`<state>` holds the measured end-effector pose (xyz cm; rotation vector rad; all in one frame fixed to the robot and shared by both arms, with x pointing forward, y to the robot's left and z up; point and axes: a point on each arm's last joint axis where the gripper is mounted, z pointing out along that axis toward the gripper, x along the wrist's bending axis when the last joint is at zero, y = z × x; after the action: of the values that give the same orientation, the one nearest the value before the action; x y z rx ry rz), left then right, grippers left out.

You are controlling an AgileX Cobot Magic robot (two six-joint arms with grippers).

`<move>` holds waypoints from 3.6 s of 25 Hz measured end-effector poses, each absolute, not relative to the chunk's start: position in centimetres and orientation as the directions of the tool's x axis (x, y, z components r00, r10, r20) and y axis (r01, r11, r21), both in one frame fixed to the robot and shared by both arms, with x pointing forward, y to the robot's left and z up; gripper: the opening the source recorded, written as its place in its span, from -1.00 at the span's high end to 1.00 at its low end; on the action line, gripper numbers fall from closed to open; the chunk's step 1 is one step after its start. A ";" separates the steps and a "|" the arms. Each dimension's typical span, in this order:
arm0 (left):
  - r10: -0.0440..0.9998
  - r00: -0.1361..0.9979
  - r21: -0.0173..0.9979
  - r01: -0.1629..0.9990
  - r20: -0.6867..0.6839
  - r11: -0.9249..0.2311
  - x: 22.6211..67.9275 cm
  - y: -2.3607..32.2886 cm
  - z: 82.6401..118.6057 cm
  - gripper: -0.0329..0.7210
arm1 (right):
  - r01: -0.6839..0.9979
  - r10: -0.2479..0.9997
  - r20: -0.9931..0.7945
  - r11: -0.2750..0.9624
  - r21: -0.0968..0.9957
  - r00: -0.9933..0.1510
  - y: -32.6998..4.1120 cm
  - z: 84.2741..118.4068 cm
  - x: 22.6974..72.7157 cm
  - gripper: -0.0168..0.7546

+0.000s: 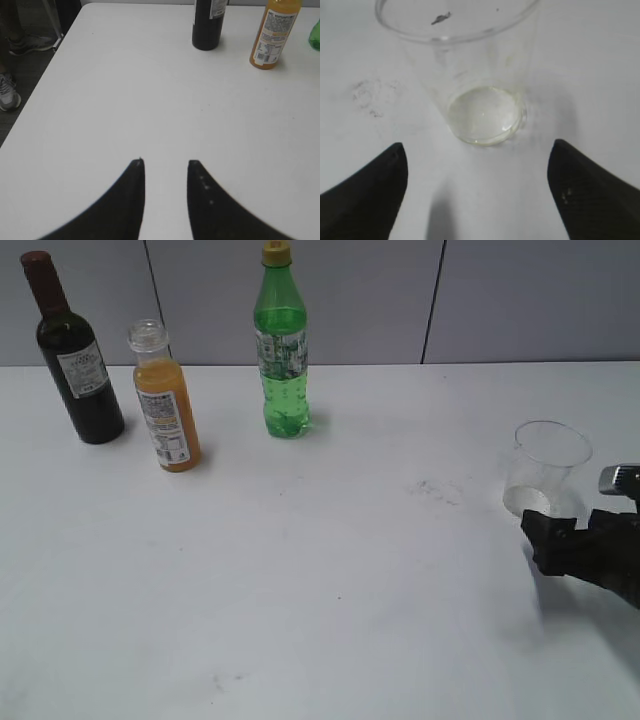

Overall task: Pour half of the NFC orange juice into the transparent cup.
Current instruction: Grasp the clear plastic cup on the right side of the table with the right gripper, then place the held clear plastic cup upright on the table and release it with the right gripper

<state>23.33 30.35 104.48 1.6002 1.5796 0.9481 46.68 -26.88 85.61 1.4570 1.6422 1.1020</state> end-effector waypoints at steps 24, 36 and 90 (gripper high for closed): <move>0.999 -0.005 0.867 0.498 0.032 -0.025 23.3 30.3 104.5 0.28 | 0.298 0.984 0.003 0.052 0.953 -0.179 -26.3 86.4 51.4 -0.78; 0.999 -0.005 0.867 0.497 0.032 -0.025 23.3 30.3 104.5 0.28 | 0.386 0.984 0.012 0.059 0.921 -0.178 -26.2 82.5 52.1 -0.78; 0.999 -0.005 0.867 0.497 0.032 -0.025 23.3 30.3 104.5 0.28 | -0.091 0.231 -0.128 0.165 0.982 -0.964 -8.9 87.8 51.9 -0.42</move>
<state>23.33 30.35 104.48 1.5997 1.5791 0.9486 51.95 -8.94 87.76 0.1356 2.1934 1.8782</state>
